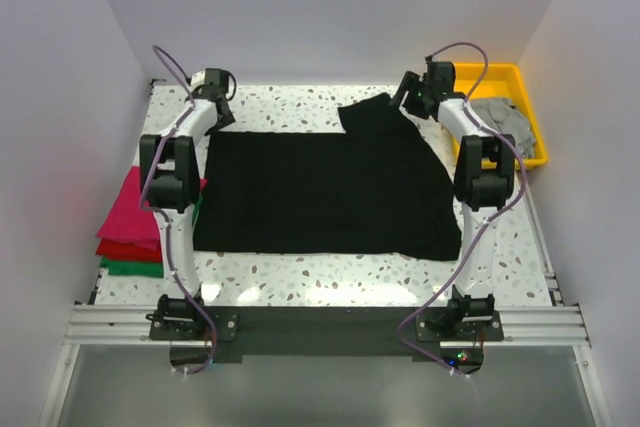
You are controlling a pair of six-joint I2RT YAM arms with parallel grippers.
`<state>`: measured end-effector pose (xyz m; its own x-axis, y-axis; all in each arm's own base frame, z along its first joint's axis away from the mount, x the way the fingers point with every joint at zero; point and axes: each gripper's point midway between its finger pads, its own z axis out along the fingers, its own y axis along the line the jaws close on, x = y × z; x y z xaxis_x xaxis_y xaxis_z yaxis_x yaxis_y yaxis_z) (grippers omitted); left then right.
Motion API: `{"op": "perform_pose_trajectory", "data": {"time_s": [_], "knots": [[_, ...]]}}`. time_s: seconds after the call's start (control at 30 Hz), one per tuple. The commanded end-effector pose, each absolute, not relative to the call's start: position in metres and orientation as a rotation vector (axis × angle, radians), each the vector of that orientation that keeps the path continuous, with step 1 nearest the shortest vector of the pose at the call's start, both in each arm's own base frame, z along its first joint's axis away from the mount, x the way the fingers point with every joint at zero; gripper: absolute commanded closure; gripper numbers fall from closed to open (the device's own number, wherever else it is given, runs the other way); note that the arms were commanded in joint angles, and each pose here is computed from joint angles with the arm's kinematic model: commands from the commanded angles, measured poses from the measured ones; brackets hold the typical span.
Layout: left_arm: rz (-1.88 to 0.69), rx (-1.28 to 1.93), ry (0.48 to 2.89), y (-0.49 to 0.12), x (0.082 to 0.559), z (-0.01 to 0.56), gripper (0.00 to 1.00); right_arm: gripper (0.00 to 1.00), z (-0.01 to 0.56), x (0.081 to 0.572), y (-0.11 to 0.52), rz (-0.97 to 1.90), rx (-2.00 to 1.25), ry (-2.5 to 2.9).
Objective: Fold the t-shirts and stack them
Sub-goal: Fold the tshirt
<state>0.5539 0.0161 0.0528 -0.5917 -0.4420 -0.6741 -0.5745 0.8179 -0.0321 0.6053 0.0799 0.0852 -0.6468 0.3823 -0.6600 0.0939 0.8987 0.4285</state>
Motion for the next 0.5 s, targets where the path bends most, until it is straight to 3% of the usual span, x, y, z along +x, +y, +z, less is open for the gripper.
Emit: {"op": "perform_pose_trajectory", "data": {"time_s": [0.0,0.47], "knots": [[0.321,-0.716,2.280,0.028,0.562,0.058,0.48,0.33,0.116,0.632,0.087,0.483,0.273,2.148],[0.373,-0.728,2.309,0.033,0.563,0.035,0.57,0.33,0.087,0.655,0.089,0.461,0.258,2.161]]}}
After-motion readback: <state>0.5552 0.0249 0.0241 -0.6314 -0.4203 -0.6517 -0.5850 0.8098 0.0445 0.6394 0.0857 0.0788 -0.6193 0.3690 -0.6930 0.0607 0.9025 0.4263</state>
